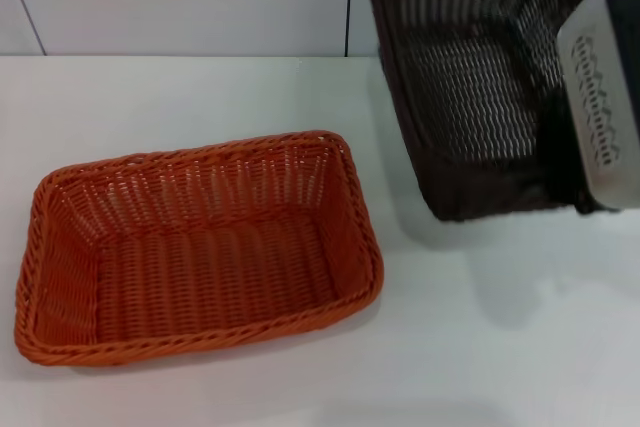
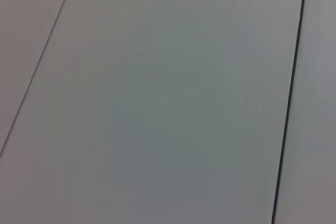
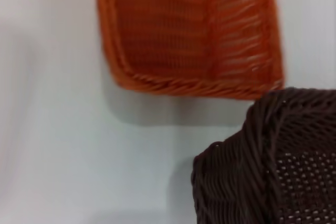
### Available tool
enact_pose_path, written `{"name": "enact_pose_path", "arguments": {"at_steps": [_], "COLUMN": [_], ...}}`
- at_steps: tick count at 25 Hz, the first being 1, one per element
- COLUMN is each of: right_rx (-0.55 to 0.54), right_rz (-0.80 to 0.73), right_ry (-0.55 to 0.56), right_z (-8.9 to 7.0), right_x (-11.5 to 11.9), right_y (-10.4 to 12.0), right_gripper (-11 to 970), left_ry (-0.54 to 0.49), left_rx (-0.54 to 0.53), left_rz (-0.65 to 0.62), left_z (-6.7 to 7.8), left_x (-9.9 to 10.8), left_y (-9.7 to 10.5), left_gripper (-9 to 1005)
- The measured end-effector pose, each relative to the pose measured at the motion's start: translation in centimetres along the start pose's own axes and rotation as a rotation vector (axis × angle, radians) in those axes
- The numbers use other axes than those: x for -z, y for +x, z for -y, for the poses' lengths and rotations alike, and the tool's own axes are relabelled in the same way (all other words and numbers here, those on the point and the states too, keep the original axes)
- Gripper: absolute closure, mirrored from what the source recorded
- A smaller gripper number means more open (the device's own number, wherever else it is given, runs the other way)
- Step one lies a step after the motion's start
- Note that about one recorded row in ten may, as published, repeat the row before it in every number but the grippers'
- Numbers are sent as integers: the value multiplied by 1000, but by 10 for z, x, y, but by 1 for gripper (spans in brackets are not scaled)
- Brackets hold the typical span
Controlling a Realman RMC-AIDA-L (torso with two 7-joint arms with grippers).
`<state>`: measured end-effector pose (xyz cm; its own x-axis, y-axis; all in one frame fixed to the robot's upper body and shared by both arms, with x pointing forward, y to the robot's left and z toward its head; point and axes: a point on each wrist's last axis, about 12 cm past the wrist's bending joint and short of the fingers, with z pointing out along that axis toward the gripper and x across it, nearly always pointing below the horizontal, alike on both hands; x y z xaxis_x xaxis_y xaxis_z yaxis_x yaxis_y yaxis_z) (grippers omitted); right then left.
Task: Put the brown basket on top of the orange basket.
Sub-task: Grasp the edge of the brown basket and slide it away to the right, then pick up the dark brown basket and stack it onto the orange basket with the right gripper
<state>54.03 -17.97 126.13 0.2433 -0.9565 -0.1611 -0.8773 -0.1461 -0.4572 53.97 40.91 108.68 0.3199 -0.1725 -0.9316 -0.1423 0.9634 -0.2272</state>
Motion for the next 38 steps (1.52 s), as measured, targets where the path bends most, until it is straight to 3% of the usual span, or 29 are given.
{"name": "enact_pose_path", "arguments": {"at_steps": [2, 8, 12, 22, 31, 35, 38], "right_rx": [63, 202, 377, 609, 779, 904, 937], "right_rz": [-2, 9, 81, 222, 293, 310, 320], "right_ry": [50, 70, 57, 69, 44, 40, 28], "right_z": [3, 9, 18, 26, 24, 24, 26], "right_x": [12, 19, 23, 35, 29, 21, 14], "right_y": [-12, -31, -49, -74, -76, -59, -54], "right_gripper": [833, 833, 833, 834, 834, 833, 833], "left_ry": [7, 9, 13, 44, 65, 76, 74], "left_rx": [4, 13, 29, 67, 68, 75, 85], "left_rz": [6, 3, -7, 26, 54, 77, 82], "left_z": [2, 4, 8, 19, 19, 23, 24], "left_x": [0, 1, 2, 8, 8, 10, 13], "left_y": [0, 2, 7, 10, 5, 4, 6], "left_gripper": [233, 233, 233, 233, 233, 233, 233]}}
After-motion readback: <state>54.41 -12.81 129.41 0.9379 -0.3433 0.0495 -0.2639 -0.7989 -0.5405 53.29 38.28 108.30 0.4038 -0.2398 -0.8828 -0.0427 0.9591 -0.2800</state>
